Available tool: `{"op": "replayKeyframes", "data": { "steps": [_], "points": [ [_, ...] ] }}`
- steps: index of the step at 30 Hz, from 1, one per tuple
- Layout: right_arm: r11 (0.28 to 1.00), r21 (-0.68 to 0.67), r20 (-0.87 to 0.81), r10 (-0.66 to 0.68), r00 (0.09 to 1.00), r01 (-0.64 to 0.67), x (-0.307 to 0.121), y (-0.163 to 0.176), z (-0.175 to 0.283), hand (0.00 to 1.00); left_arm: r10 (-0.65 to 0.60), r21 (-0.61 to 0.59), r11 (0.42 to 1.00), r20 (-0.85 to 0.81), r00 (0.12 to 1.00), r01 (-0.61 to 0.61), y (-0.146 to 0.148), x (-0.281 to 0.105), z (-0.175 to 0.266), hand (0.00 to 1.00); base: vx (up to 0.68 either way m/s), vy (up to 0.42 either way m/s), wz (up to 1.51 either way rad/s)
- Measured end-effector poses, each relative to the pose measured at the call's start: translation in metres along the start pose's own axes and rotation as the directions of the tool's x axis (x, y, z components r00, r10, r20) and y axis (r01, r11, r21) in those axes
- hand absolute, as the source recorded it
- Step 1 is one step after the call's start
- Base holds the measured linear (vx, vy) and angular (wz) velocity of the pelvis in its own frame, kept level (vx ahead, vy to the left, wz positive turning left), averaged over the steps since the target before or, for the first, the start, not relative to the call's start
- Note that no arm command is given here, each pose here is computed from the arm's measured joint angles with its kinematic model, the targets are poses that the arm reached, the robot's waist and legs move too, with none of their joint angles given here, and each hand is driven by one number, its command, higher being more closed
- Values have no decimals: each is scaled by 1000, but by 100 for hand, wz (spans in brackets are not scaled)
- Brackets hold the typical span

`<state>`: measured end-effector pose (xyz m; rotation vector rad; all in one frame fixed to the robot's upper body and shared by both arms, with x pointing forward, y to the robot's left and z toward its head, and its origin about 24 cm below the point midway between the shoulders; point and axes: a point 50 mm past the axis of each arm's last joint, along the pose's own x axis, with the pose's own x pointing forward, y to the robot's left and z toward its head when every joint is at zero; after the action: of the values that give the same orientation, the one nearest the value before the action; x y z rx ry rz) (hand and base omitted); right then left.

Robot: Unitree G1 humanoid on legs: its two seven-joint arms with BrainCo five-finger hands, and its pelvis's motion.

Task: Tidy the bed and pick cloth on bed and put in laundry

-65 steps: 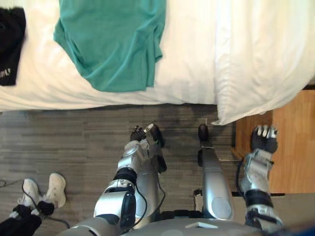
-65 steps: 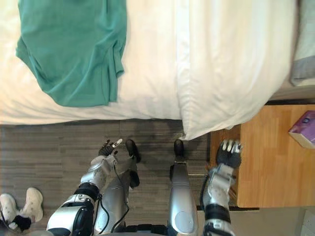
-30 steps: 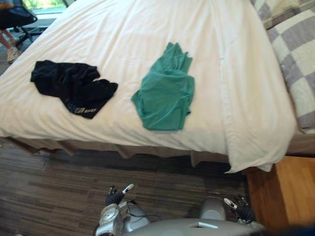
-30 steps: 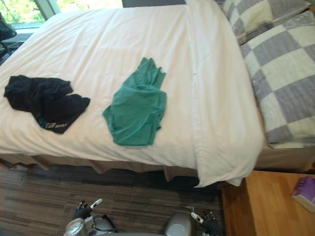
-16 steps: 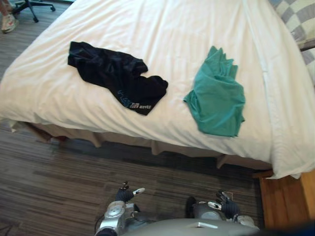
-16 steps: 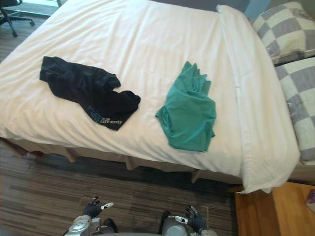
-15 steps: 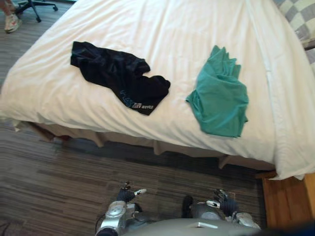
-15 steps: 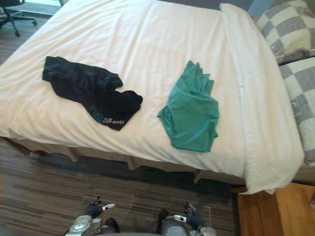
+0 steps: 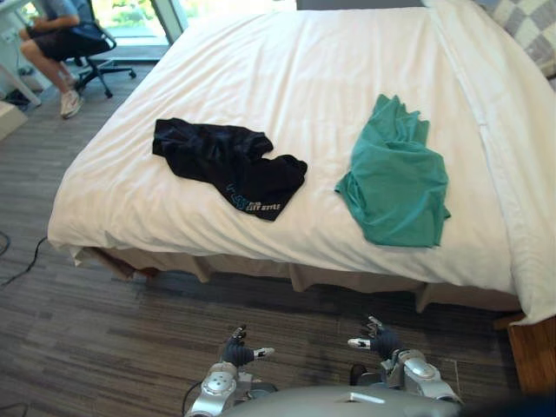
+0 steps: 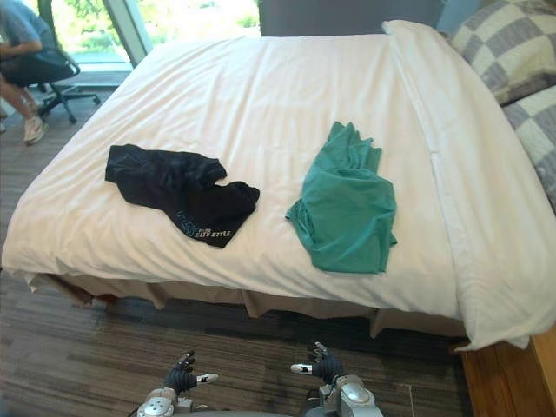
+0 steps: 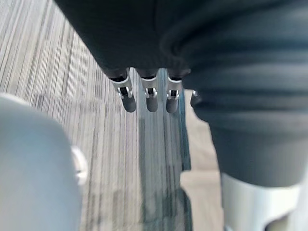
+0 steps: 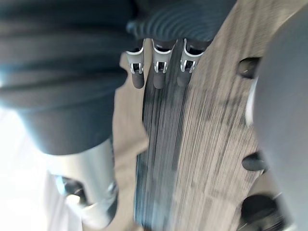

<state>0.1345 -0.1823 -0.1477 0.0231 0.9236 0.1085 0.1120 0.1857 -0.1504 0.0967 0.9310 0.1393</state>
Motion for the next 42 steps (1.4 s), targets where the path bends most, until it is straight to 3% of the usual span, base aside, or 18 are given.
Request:
{"op": "replayKeyframes", "data": {
  "steps": [5, 8, 10, 19, 27, 36, 38, 42],
  "points": [
    [996, 53, -9, -70, 998, 70, -2, -12, 0, 0, 45, -135, 990, -14, 999, -46, 10, -5, -12, 0, 4, 82, -70],
    [997, 23, -43, -69, 997, 70, -3, -18, -2, 0, 19, -151, 988, -3, 1000, -19, 9, -6, -12, 0, 5, 102, -67],
    [994, 35, -48, -105, 993, 107, -6, -31, -4, 0, -38, -173, 984, -10, 999, 36, -7, -5, -12, 0, 41, 239, -66],
    [979, 127, -62, -152, 986, 158, -12, -30, -19, 0, -174, -5, 985, 13, 985, 174, -27, -2, -1, 0, 126, 115, -19],
    [987, 94, -8, -133, 991, 133, -10, -22, -15, 0, -146, 46, 988, -45, 988, 149, -28, 1, -2, 0, 55, -28, -5],
    [982, 113, -45, -146, 988, 151, -9, -18, -20, 0, 13, -160, 987, -36, 999, -18, -17, 2, 0, 0, -69, -67, 24],
    [972, 155, -65, -168, 984, 176, -11, -21, -23, 0, 91, -240, 965, -62, 994, -103, -9, 1, -4, 0, -115, -75, 33],
    [943, 235, -108, -216, 970, 236, -18, -30, -35, 0, 308, -452, 829, -123, 944, -329, 24, -5, -12, 0, -78, -55, 29]
  ]
}}
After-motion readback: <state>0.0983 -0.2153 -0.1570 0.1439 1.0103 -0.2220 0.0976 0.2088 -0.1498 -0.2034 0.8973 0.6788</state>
